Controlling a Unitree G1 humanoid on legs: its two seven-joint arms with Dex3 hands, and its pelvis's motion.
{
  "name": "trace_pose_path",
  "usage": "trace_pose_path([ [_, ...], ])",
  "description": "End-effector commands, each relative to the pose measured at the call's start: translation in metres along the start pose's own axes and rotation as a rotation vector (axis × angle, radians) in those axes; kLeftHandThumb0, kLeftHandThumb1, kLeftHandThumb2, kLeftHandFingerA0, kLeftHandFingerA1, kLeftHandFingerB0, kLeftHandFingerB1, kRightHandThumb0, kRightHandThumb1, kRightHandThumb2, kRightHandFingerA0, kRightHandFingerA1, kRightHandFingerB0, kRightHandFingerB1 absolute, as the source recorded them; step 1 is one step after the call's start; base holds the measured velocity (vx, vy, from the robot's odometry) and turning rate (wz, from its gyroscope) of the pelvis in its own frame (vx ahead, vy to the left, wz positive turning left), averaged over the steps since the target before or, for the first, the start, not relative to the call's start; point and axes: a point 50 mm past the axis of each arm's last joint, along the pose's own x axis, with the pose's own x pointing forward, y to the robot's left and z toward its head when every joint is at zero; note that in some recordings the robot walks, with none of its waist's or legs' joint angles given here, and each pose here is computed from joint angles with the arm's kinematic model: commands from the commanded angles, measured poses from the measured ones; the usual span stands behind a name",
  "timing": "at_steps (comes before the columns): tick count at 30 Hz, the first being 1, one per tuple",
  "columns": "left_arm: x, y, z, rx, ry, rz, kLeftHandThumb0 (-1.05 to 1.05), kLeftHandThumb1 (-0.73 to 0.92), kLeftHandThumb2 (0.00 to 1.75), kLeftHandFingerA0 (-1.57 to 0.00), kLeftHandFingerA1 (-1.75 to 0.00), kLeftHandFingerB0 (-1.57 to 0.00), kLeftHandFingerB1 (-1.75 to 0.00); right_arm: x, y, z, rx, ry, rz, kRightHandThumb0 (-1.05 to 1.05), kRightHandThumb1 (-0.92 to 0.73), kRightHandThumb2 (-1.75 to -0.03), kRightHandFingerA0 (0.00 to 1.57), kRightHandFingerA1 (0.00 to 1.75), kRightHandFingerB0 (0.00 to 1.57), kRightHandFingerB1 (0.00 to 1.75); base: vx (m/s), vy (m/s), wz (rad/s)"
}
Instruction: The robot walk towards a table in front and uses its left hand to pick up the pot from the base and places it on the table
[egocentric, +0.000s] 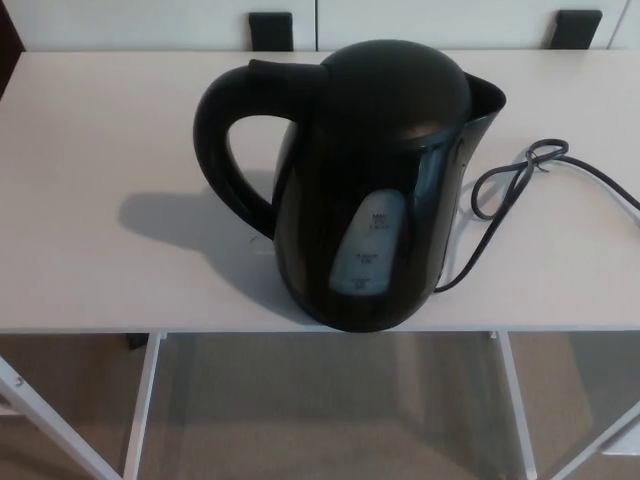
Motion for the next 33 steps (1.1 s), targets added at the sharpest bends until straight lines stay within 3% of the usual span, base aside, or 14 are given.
trace_pose_path([
  [1,0.001,0.003,0.003,0.025,0.002,0.007,-0.35,0.51,0.55,-0.54,-0.43,-0.43,-0.38,0.0,-0.005,0.001,-0.016,-0.001,-0.004,-0.63,-0.66,-0.61,0.8,0.55,0.54,0.44,0.0,0.0,0.0],
  [6,0.002,0.002,0.003,0.03,-0.003,0.005,-0.35,0.52,0.55,-0.52,-0.43,-0.44,-0.38,0.001,-0.006,0.001,-0.023,0.008,-0.006,-0.64,-0.66,-0.61,0.8,0.54,0.54,0.43,0.0,0.0,0.0],
  [8,0.023,0.004,0.018,-0.093,-0.046,0.063,-0.24,0.54,0.56,-0.54,-0.55,-0.35,-0.37,0.003,-0.003,0.003,-0.037,0.013,-0.005,-0.63,-0.66,-0.61,0.8,0.54,0.54,0.43,0.0,0.0,0.0],
  [10,0.022,0.007,0.021,-0.149,-0.08,0.068,-0.24,0.54,0.56,-0.54,-0.55,-0.35,-0.37,0.003,-0.003,0.004,-0.04,0.014,-0.004,-0.63,-0.66,-0.61,0.8,0.54,0.54,0.43,-0.01,-0.002,0.05],
  [11,0.019,0.012,0.024,-0.199,-0.111,0.083,-0.23,0.54,0.56,-0.35,-0.47,-0.31,-0.34,0.003,-0.002,0.003,-0.036,0.019,-0.003,-0.63,-0.66,-0.61,0.81,0.55,0.54,0.43,0.0,0.0,0.0],
  [18,0.003,0.04,0.042,-0.324,-0.205,0.153,-0.19,0.54,0.56,-0.37,-0.48,-0.32,-0.34,0.002,-0.003,0.001,-0.018,0.016,-0.005,-0.63,-0.66,-0.6,0.8,0.55,0.55,0.45,0.0,0.0,0.0],
  [20,-0.031,0.106,0.065,-0.403,-0.336,0.347,-0.2,0.49,0.54,-0.55,-0.54,-0.37,-0.35,0.002,-0.006,0.002,-0.022,0.019,-0.015,-0.62,-0.65,-0.6,0.82,0.56,0.56,0.44,0.0,0.0,0.0],
  [26,-0.062,0.151,0.089,-0.412,-0.431,0.483,-0.22,0.56,0.56,-0.41,-0.49,-0.26,-0.31,0.004,-0.009,0.005,-0.025,0.013,-0.02,-0.63,-0.66,-0.6,0.82,0.56,0.56,0.45,0.0,0.0,0.0],
  [27,-0.078,0.171,0.111,-0.402,-0.498,0.564,-0.18,0.37,0.86,-0.33,-0.61,-0.12,-0.49,0.005,-0.011,0.006,-0.018,0.017,-0.015,-0.62,-0.66,-0.61,0.83,0.56,0.56,0.43,0.0,0.0,0.0],
  [28,-0.081,0.174,0.116,-0.408,-0.516,0.577,-0.23,0.51,0.55,-0.47,-0.47,-0.27,-0.31,0.005,-0.011,0.007,-0.013,0.02,-0.014,-0.62,-0.65,-0.61,0.81,0.54,0.57,0.43,0.0,0.0,0.0],
  [31,-0.083,0.178,0.122,-0.421,-0.533,0.584,-0.23,0.51,0.55,-0.47,-0.47,-0.27,-0.31,0.006,-0.011,0.006,-0.006,0.026,-0.013,-0.62,-0.65,-0.61,0.81,0.54,0.57,0.43,0.0,0.0,0.0],
  [33,-0.098,0.175,0.172,-0.337,-0.703,0.549,-0.22,0.5,0.55,-0.43,-0.42,-0.32,-0.32,0.006,-0.009,0.007,-0.005,0.03,-0.01,-0.62,-0.65,-0.6,0.79,0.55,0.57,0.43,0.0,0.0,0.0],
])
